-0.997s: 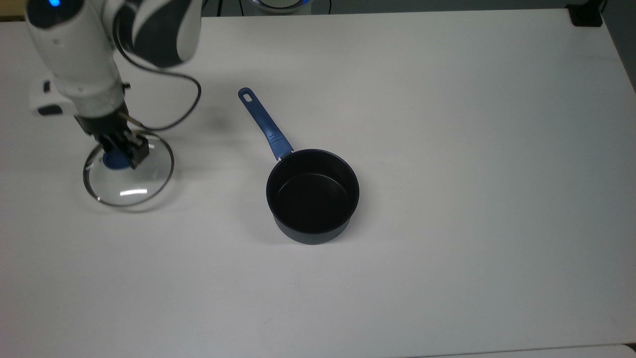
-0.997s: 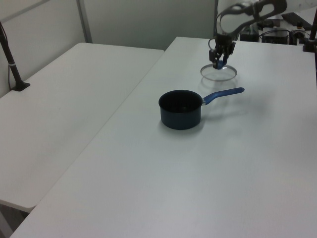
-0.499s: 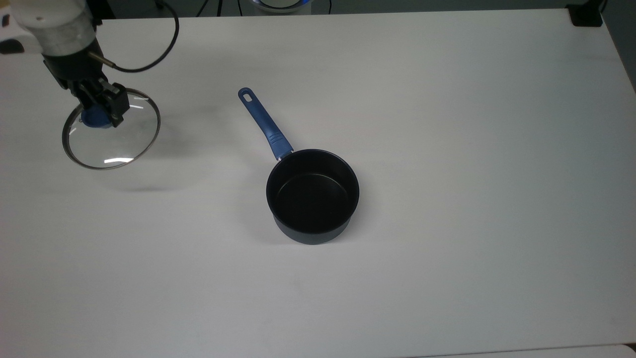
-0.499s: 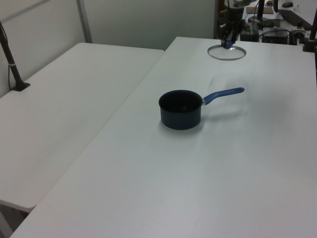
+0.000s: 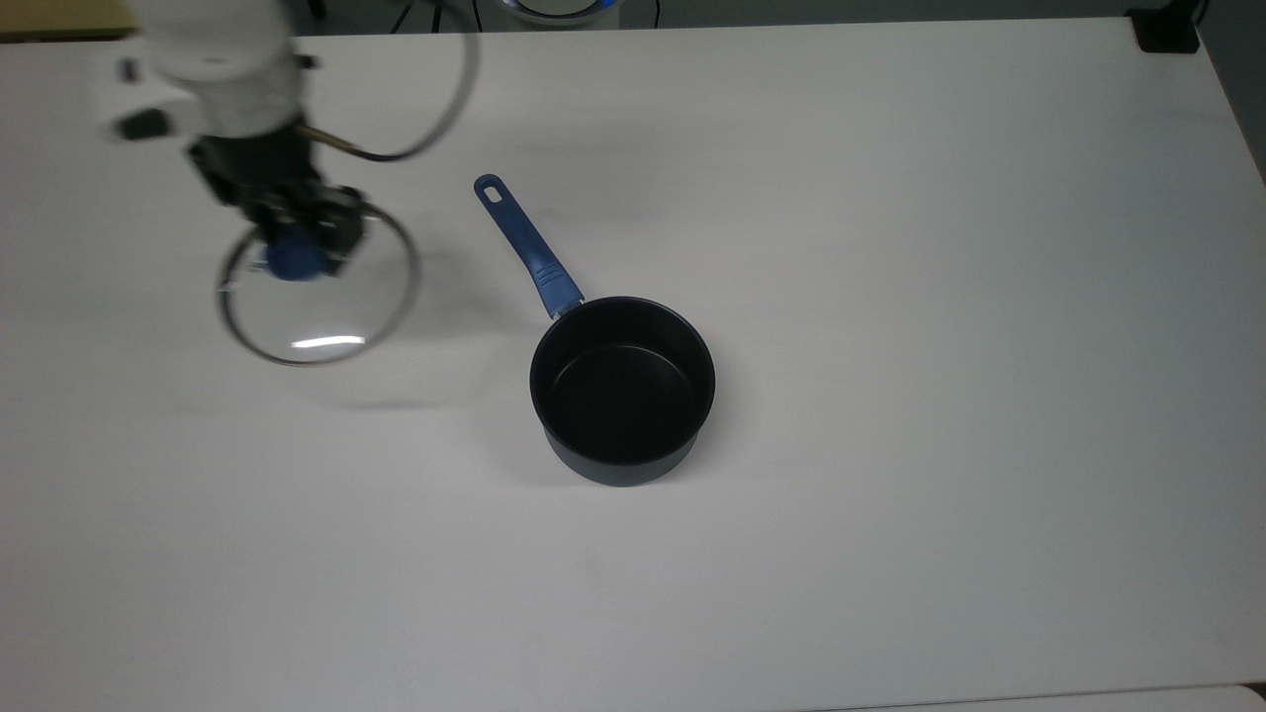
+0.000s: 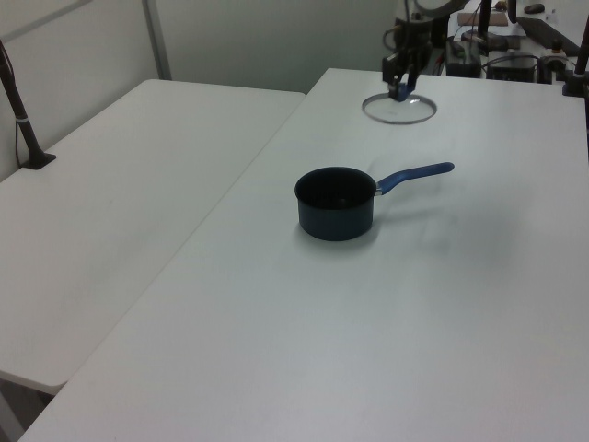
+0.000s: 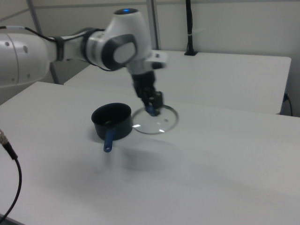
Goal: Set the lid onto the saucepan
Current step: 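Lift the glass lid and carry it over the saucepan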
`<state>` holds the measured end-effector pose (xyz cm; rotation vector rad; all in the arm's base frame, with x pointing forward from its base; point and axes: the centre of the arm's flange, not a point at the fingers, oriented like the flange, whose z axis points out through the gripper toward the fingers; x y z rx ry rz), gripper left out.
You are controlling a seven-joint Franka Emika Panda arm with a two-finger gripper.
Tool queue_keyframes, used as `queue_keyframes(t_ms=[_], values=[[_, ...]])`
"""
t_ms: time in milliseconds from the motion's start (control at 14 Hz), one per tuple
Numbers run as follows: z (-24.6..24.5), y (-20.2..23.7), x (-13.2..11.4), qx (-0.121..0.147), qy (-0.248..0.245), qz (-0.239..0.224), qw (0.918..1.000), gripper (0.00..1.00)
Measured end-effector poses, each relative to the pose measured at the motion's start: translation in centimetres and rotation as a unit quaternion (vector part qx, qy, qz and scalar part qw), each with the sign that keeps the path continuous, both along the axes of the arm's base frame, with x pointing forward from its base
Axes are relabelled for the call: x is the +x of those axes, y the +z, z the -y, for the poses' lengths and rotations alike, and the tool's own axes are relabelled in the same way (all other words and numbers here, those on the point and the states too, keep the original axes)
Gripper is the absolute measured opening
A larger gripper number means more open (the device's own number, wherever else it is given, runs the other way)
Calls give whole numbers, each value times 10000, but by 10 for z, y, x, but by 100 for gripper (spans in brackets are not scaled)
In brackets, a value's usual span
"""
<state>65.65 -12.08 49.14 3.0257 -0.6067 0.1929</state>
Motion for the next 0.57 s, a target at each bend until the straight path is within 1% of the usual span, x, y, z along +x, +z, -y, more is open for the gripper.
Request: queue_keyframes(t_ms=[285,427,570], values=[[-107,3,16,-3,124,39,9999,60],[-144,0,20,-18,181,56,9998,60],[-168,-5,22,-36,208,47,9998,60]])
